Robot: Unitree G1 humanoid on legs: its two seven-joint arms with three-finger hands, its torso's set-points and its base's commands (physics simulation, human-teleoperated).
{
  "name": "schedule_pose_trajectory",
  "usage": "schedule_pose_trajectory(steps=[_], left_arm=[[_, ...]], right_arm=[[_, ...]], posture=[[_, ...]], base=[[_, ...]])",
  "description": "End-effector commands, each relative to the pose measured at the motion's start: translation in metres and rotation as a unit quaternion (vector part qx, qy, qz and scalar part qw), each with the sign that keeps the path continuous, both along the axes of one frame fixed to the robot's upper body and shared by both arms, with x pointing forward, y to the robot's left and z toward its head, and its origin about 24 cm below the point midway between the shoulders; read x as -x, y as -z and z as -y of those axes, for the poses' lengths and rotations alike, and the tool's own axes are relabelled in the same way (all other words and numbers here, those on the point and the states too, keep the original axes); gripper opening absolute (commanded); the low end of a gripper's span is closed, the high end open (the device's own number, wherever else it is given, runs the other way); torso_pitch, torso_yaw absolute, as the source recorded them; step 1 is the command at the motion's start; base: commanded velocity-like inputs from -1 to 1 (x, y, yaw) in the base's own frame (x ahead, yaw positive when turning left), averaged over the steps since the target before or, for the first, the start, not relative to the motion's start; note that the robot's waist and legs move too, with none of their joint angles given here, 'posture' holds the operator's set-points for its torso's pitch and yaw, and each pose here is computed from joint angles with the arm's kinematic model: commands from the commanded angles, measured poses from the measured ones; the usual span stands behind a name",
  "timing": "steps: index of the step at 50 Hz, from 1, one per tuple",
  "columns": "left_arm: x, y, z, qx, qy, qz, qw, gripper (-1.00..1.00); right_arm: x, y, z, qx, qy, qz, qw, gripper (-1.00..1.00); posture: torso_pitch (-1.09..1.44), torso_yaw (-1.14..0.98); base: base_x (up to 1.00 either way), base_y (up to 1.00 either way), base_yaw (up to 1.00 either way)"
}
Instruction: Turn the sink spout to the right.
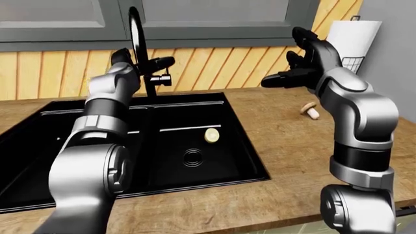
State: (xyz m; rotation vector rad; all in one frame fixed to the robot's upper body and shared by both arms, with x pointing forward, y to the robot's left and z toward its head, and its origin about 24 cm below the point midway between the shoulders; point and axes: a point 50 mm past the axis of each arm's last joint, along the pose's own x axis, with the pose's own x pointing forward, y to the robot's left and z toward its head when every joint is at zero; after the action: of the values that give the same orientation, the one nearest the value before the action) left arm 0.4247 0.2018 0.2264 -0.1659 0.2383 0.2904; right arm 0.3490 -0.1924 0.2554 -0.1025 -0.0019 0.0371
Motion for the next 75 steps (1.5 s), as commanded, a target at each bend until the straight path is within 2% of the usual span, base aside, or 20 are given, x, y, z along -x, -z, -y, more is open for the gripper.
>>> schedule_pose_trajectory(steps=[1, 40, 75], left_arm=[[-0.001, -0.030, 0.004, -0.004, 0.005, 0.056, 0.9984, 1.00], [-0.001, -0.030, 0.046, -0.014, 0.048, 0.054, 0.9973, 1.00], [0.007, -0.035, 0.083, -0.019, 0.084, 0.058, 0.9946, 1.00]], right_arm=[[0.004, -0.020, 0.000, 0.004, 0.000, 0.046, 0.9989, 1.00], [0.006, -0.017, 0.003, 0.000, 0.002, 0.046, 0.9989, 1.00], [0.010, -0.020, 0.006, 0.000, 0.004, 0.049, 0.9988, 1.00]], posture=[[-0.35, 0.00], [-0.35, 0.00], [-0.35, 0.00]], base=[[0.00, 0.00, 0.00], [0.00, 0.00, 0.00], [0.00, 0.00, 0.00]])
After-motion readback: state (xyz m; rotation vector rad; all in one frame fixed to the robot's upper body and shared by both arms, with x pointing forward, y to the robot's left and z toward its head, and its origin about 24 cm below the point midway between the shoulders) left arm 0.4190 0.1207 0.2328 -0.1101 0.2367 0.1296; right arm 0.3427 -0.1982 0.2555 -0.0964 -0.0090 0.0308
